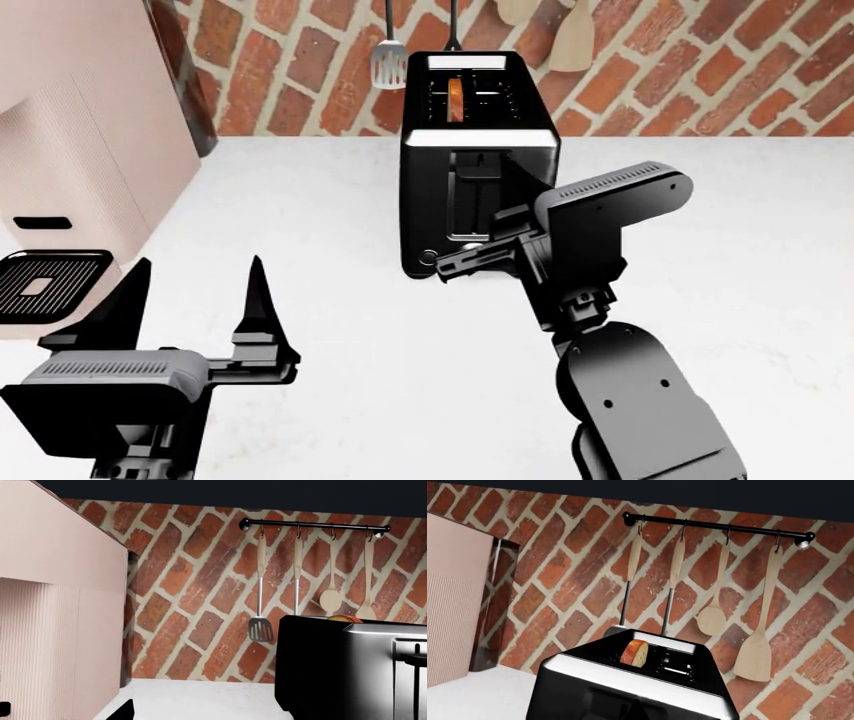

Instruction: Push down the lever of the toaster to turn it on.

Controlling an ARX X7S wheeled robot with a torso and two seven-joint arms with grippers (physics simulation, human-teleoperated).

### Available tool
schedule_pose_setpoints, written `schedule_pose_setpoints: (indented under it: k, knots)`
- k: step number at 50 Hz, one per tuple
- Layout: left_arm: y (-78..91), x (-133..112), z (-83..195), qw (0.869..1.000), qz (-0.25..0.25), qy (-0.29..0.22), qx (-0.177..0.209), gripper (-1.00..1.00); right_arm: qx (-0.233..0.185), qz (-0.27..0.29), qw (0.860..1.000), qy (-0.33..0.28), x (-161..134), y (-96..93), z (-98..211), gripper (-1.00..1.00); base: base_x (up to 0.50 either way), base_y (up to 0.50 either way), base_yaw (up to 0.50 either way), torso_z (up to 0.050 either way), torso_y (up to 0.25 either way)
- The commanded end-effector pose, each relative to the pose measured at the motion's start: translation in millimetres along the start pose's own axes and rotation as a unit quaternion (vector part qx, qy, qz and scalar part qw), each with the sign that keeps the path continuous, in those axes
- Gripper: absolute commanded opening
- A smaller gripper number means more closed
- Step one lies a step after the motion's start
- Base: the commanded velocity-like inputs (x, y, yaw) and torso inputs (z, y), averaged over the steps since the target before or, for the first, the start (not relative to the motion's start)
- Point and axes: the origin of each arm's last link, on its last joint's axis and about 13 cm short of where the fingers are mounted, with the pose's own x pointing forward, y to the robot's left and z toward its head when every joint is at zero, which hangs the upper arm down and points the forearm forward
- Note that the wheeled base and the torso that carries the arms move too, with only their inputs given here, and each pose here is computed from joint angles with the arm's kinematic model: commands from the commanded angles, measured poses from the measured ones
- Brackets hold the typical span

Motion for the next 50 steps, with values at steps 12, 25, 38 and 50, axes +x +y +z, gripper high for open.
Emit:
schedule_pose_setpoints:
  k: [12,25,38,50]
  knots:
    - [2.3,3,-7,1.000,0.003,0.008,0.000,1.00,0.013,-0.004,0.999,0.029,18,5.2,-23,-1.00,0.00,0.00,0.00,0.000,0.000]
    - [3.2,2,-7,1.000,0.003,0.010,-0.001,1.00,0.010,-0.006,0.998,0.061,24,4.8,-42,-1.00,0.00,0.00,0.00,0.000,0.000]
    - [2.7,1,-8,1.000,0.002,0.011,-0.001,1.00,0.026,0.005,0.996,0.084,12,12.6,-51,-1.00,0.01,0.00,0.00,0.000,0.000]
    - [2.1,0,-9,1.000,0.001,0.013,-0.001,1.00,0.045,0.016,0.994,0.097,-5,22.9,-62,-1.00,0.00,0.00,0.00,0.000,0.000]
